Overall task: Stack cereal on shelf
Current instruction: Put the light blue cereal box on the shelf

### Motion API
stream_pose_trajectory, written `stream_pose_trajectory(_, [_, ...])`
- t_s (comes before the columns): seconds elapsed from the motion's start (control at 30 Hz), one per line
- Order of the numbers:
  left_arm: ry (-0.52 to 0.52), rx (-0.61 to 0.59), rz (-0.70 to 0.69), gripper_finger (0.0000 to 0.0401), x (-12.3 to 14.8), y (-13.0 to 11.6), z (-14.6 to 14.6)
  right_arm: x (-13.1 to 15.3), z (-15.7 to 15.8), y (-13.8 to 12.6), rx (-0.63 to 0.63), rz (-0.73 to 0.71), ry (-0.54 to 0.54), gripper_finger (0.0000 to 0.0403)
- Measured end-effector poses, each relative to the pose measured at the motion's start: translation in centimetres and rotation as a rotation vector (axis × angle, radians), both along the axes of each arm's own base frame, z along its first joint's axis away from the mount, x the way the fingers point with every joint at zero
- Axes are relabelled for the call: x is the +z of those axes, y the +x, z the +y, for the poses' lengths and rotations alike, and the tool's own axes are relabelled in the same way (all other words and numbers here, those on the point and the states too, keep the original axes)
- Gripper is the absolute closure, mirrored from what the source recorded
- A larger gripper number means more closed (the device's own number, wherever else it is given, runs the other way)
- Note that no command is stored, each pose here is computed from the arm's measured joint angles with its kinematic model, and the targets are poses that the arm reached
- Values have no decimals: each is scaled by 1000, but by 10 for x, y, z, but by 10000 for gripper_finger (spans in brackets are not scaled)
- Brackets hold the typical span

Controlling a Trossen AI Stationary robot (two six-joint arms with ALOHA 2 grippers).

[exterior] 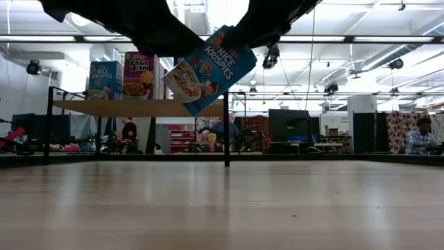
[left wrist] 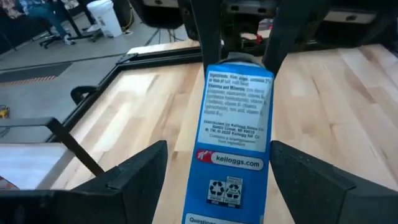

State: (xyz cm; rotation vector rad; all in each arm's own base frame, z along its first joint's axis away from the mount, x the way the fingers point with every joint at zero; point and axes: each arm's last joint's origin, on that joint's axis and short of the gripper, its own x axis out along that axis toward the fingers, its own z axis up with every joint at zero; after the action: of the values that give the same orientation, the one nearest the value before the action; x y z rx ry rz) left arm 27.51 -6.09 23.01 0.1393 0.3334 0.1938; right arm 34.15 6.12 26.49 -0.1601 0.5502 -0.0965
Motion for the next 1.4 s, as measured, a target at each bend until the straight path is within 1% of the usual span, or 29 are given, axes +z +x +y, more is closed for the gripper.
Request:
stream_pose_trajectory(0.17, [-34,-51,15,128,-5,2,-2,0,0,0,1,-1,0,284])
stream_pose_trajectory(0.33, [-26,-41,35,101,-10,5,-2,0,0,0,3,0,1,284])
stream_pose_trajectory(0.47, [-10,-40,50,97,-16,9,-2,0,0,0,2,0,0,284])
stream_pose_trajectory(0.6, [2,-27,44,120,-16,9,-2,0,0,0,2,0,0,284])
stream_pose_trajectory(0.93, [6,-19,44,208,-16,9,-1,0,0,0,4,1,0,281])
stream_pose_trajectory(1.17, [8,-20,53,252,-17,9,-1,0,1,0,15,-1,25,238])
stream_pose_trajectory(1.3, [7,-19,60,264,-18,9,-1,1,1,0,21,-2,16,213])
stream_pose_trajectory(1.4, [9,-20,59,265,-17,8,-1,8,0,-4,30,-20,5,202])
